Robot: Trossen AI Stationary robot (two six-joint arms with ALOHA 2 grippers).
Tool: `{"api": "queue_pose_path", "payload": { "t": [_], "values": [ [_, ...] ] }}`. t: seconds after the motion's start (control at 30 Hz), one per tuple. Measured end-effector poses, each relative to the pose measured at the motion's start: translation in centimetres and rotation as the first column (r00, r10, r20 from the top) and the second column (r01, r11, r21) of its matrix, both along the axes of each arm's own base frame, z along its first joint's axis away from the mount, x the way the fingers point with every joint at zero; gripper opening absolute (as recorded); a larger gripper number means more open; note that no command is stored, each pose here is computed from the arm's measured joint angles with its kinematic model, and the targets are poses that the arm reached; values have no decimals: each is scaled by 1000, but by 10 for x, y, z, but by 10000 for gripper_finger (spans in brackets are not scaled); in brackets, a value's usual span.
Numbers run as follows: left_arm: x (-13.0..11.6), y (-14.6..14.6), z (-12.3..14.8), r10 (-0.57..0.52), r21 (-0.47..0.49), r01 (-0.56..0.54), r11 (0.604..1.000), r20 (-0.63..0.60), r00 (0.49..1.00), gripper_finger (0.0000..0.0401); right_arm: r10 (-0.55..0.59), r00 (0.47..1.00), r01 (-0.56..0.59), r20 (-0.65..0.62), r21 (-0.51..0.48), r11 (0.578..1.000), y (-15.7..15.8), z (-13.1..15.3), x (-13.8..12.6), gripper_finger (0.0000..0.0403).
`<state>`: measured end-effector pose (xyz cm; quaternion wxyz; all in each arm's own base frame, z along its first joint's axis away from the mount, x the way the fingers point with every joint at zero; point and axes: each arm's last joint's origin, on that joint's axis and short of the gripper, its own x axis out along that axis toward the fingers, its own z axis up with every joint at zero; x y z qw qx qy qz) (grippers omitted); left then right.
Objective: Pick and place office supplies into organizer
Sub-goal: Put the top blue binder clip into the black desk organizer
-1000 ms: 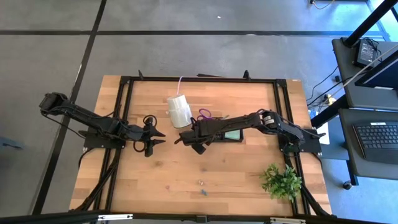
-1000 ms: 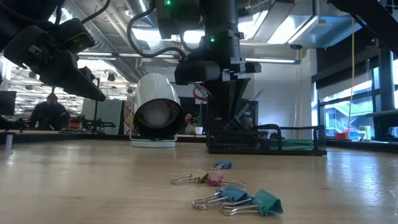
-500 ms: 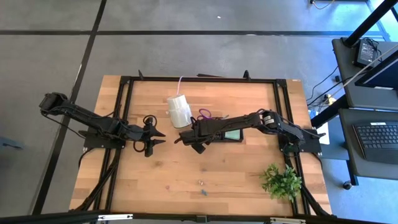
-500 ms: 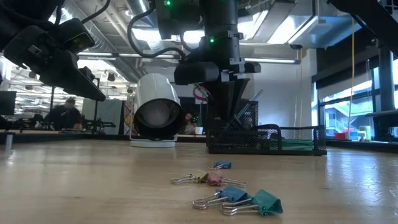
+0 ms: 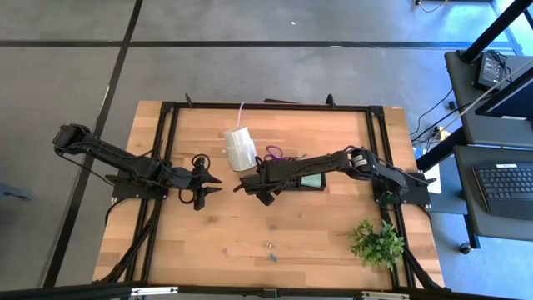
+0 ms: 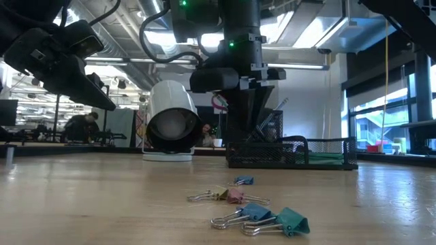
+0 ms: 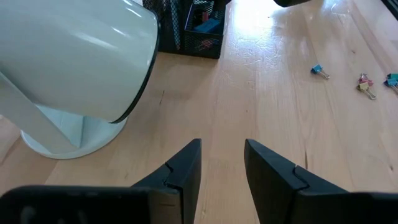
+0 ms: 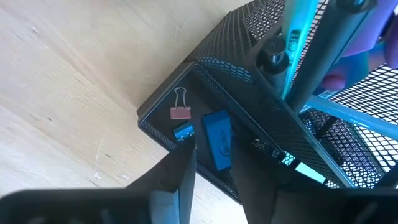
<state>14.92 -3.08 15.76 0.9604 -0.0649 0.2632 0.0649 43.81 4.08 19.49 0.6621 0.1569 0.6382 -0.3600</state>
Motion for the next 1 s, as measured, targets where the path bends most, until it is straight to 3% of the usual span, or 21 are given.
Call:
{"api": "queue_pose_path", "payload": {
  "t": [0.23,0.47,0.6,0.73,0.9,1.0],
  "values": [
    [0,0,0,0,0,0,1000,0,1000,116,9,1000,-9,-2,15,1000,3,0,0,109],
    [0,0,0,1,-2,-1,1000,0,1000,116,95,995,-98,22,192,976,30,11,1,109],
    [0,0,0,0,-1,0,1000,0,1000,116,314,947,-321,67,236,917,52,18,2,109],
    [0,0,0,2,-3,-2,1000,1,1000,116,509,850,-526,135,239,816,75,20,4,109],
    [0,0,0,13,-22,-13,1000,2,1000,116,630,750,-661,199,219,718,99,20,4,122],
    [0,0,0,13,-22,-13,1000,2,1000,116,663,722,-692,198,214,690,108,20,1,154]
  ]
}}
